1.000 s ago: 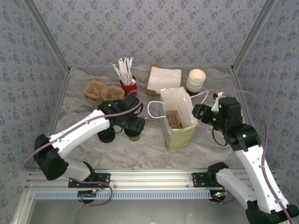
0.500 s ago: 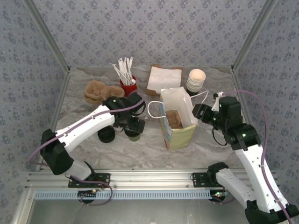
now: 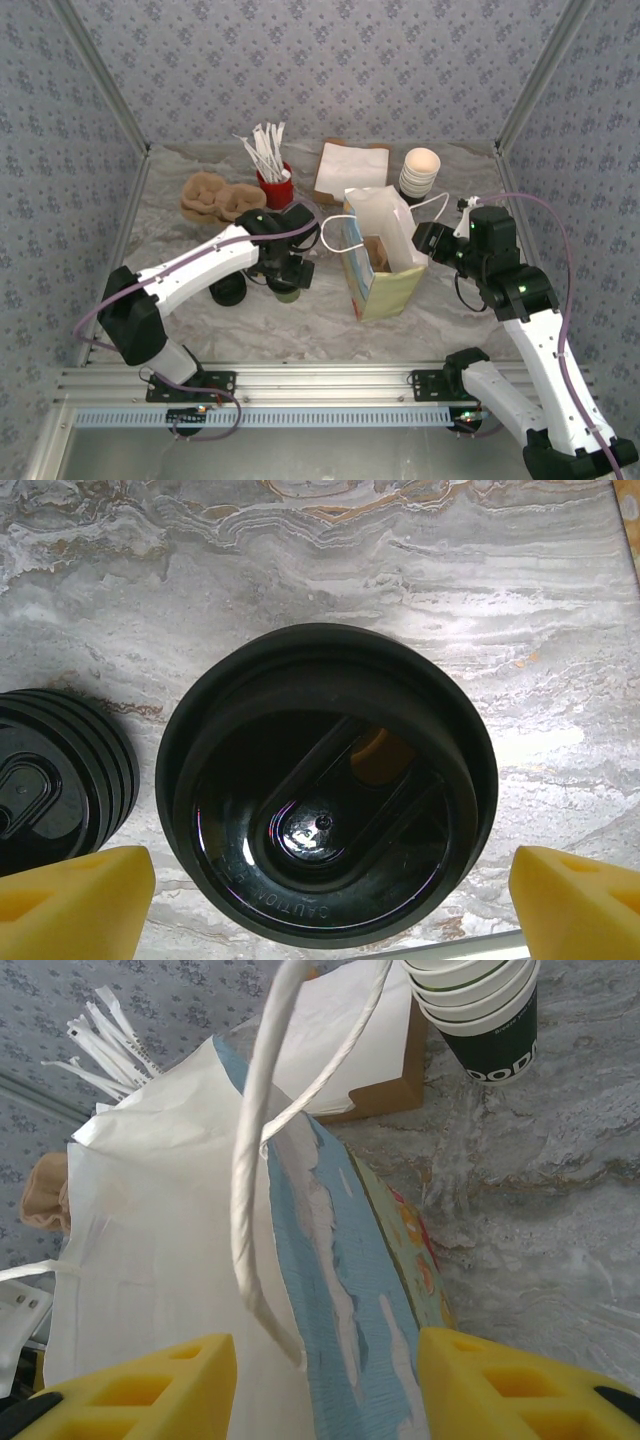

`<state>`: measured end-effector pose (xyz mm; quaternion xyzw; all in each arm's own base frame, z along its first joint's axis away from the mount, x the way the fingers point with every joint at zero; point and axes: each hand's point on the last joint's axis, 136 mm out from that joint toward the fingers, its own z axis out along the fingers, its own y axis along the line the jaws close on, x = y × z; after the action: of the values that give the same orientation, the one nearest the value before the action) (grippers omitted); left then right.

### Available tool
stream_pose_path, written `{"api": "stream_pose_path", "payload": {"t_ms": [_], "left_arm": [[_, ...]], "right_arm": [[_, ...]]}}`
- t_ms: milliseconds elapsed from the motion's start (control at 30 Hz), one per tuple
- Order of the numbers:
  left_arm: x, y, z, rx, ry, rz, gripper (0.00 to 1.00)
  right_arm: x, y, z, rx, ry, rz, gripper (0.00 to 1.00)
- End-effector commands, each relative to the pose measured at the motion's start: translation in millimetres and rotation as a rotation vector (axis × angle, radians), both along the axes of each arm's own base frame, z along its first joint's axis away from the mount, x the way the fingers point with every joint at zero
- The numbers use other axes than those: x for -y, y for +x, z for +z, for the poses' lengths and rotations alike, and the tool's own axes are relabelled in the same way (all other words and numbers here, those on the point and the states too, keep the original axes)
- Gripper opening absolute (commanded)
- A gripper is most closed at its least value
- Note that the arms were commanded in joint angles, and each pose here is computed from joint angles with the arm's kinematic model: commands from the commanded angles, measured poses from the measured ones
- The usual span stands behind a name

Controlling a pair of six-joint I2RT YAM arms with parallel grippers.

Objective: Pack the takeout coffee

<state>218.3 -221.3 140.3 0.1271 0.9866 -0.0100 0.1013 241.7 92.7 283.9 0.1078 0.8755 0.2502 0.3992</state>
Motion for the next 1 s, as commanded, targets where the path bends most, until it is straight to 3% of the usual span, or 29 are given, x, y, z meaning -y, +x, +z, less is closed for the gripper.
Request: {"api": "stream_pose_path", "payload": {"t_ms": [0,200,767,967], "left_arm": [[-0.3,0.3,-4.3,-0.005,0.02,0.01,0.9],[1.3,0.6,-9.0,-0.009,0.021,0.007,0.83],[-0.5,4.2,-20.1,-0.016,0.007,0.019,0.82],[-1.3,4.5,-23.4,-0.021,0.007,0.02,0.75]], "right_arm": [[-0.8,-1.1,4.9,0.015,0.003,0.014,0.53],[0.2,-3.2,6.5,0.02,0.006,0.012,0.53],[1.5,-5.1,8.1,0.022,0.008,0.01,0.53],[1.1,-4.8,7.7,0.02,0.011,0.011,0.53]]}}
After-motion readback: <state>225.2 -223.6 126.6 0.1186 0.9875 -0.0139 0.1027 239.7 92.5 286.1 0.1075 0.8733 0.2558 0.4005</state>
